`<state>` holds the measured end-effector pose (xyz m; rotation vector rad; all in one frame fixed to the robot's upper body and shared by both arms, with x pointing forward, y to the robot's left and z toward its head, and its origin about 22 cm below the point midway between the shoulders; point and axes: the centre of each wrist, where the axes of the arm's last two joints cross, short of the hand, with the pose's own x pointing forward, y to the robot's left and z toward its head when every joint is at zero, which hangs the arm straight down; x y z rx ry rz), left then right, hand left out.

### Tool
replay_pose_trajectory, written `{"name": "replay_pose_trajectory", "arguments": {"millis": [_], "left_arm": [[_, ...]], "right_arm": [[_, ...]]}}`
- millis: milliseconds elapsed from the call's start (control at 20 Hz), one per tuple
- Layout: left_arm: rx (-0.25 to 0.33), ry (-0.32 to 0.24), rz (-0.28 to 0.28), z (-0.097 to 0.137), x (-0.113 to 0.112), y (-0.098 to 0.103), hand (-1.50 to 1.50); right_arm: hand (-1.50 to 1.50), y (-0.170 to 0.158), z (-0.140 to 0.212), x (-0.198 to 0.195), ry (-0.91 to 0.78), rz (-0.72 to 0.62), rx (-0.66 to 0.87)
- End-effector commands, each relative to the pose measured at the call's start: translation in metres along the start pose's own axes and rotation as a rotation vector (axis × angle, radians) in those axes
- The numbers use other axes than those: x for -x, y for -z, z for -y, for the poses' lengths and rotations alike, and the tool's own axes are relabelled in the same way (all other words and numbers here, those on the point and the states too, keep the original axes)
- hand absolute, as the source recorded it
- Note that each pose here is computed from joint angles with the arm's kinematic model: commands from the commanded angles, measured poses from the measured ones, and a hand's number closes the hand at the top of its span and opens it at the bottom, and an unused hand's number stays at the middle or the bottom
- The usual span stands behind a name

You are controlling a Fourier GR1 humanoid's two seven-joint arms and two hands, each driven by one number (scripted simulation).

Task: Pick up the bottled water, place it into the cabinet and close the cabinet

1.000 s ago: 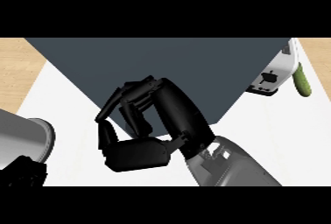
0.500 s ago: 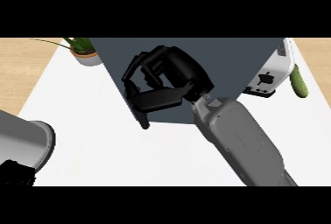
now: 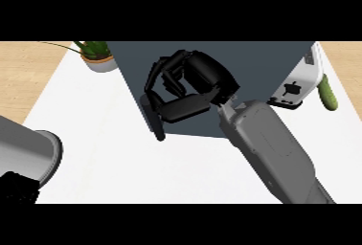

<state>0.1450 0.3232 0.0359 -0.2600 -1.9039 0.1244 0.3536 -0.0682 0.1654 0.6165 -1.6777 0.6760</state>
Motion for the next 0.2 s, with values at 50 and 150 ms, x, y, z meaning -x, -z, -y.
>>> {"name": "replay_pose_trajectory", "arguments": {"millis": [50, 150], "left_arm": [[-0.016, 0.004, 0.005, 0.003, 0.004, 0.001, 1.5], [0.011, -0.005, 0.004, 0.002, -0.002, 0.009, 1.5]], "right_arm": [[1.5, -0.012, 0.07, 0.011, -0.011, -0.092, 0.246], [1.5, -0.009, 0.069, 0.012, -0.004, -0.086, 0.243]]}}
